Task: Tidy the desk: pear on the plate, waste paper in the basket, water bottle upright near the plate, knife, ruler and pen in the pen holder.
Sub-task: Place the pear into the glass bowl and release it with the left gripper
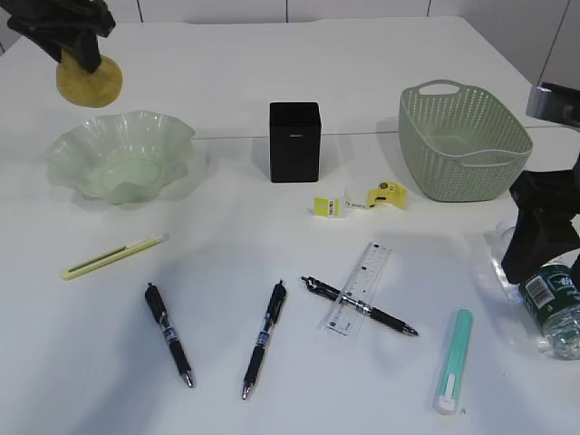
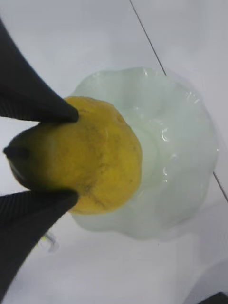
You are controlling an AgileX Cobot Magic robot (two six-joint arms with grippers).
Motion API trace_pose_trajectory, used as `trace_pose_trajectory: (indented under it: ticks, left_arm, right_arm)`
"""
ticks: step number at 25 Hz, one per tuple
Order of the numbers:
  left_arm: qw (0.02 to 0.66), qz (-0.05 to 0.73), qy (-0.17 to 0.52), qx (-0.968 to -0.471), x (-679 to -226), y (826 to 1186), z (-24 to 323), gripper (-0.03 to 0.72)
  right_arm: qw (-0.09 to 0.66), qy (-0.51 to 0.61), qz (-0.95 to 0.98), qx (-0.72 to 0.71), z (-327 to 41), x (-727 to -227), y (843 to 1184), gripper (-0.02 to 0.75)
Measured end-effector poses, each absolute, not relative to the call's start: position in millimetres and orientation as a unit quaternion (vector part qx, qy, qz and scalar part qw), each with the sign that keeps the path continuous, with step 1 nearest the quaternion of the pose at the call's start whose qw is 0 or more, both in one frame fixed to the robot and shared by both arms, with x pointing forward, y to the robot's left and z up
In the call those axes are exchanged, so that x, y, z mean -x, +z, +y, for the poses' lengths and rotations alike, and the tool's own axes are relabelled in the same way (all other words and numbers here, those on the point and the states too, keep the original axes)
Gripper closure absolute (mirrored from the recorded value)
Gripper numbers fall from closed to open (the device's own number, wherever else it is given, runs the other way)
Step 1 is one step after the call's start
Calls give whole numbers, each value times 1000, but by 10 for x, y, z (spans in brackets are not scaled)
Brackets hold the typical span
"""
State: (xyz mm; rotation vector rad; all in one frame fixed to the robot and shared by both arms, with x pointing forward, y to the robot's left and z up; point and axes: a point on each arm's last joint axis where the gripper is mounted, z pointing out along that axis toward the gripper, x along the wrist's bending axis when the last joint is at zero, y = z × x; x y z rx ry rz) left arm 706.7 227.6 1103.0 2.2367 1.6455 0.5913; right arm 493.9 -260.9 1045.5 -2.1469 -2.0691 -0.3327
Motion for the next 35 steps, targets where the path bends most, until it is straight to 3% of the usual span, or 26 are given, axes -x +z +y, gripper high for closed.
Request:
trace_pose_trajectory:
  ticks: [9, 26, 35]
  left_arm:
    - [180, 614, 168, -750, -7189, 10876, 2594, 400]
    - [172, 629, 123, -748, -7551, 9974, 2557, 393]
    - [172, 638, 116, -741, -7597, 9846, 2643, 390]
  right_arm:
    - [82, -121, -683, 716, -2583, -4939, 10463, 187]
    - [87, -126, -679, 718, -2570, -4940, 10467, 187]
    - [87, -126, -679, 718, -2570, -4940, 10467, 185]
